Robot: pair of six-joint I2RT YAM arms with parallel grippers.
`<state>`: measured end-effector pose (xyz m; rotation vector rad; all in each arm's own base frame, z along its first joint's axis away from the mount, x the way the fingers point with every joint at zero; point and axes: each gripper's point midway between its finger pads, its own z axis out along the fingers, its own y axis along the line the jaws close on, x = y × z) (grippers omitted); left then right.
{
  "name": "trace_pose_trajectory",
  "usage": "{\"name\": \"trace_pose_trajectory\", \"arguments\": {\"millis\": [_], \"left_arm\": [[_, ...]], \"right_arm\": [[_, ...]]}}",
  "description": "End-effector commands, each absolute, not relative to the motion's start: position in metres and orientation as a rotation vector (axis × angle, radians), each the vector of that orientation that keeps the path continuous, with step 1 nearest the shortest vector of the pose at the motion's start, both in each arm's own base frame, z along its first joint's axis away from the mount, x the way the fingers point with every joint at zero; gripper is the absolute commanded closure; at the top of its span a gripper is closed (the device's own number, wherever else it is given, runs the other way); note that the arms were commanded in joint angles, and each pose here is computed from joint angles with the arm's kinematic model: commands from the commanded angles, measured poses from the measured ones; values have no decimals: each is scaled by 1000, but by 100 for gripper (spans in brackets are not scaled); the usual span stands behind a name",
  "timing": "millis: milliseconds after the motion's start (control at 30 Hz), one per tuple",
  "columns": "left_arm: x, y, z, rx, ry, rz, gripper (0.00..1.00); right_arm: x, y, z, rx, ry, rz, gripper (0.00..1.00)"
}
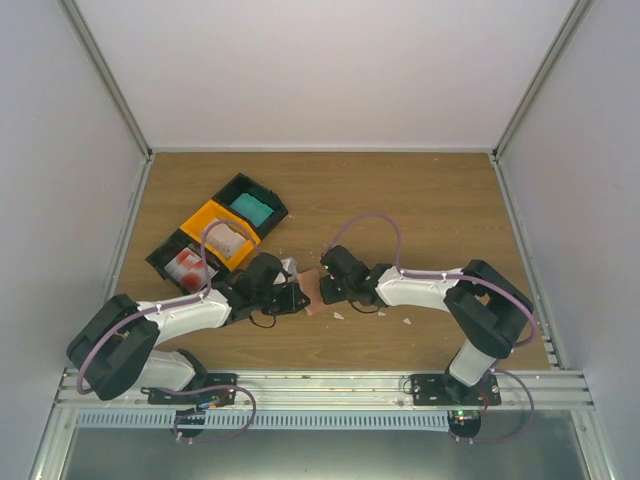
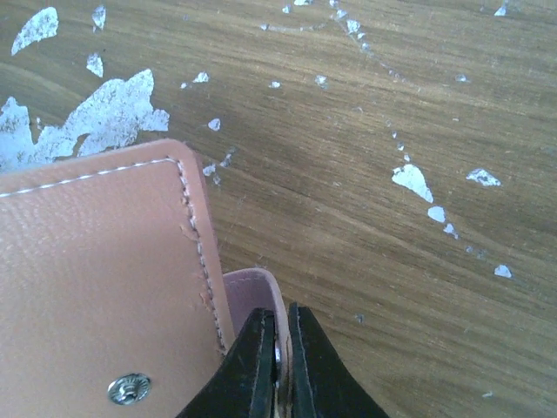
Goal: Put the credit cards into the card holder
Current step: Open the card holder at the center of the board.
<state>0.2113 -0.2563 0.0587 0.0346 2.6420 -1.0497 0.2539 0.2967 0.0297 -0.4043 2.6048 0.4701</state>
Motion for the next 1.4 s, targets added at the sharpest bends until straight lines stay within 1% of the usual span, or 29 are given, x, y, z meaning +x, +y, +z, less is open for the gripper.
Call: {"name": "trace_pose_trajectory", "arguments": {"millis": [0, 200, 233, 300, 433, 700, 967, 1067, 1167, 1233, 1367], "left_arm": [[216, -260, 60, 50, 2624, -1039, 86], [219, -252, 56, 5, 2656, -969, 38], [220, -251, 57, 3, 2652, -964, 32], [222, -249, 60, 1, 2642, -954, 27], [228, -245, 70, -9, 2606, -937, 25], [236, -231, 89, -47, 2495, -950, 25], [238, -224, 88, -67, 2479, -981, 25], [240, -217, 80, -101, 2505, -949, 25], [241, -214, 71, -106, 2538, -938, 33], [241, -214, 69, -108, 2544, -934, 35], [245, -207, 67, -126, 2554, -869, 35]], "right_arm": [[264, 295, 39, -393, 2542, 455, 99], [260, 272, 50, -331, 2584, 375, 100], [257, 266, 49, -327, 2611, 348, 100], [251, 258, 50, -333, 2647, 309, 99], [244, 262, 65, -363, 2640, 377, 100], [238, 294, 115, -444, 2559, 637, 99], [238, 306, 122, -476, 2544, 703, 99], [242, 298, 115, -451, 2553, 637, 99], [248, 277, 98, -408, 2584, 461, 100], [251, 261, 86, -378, 2604, 342, 100], [252, 241, 74, -343, 2615, 217, 100]]}}
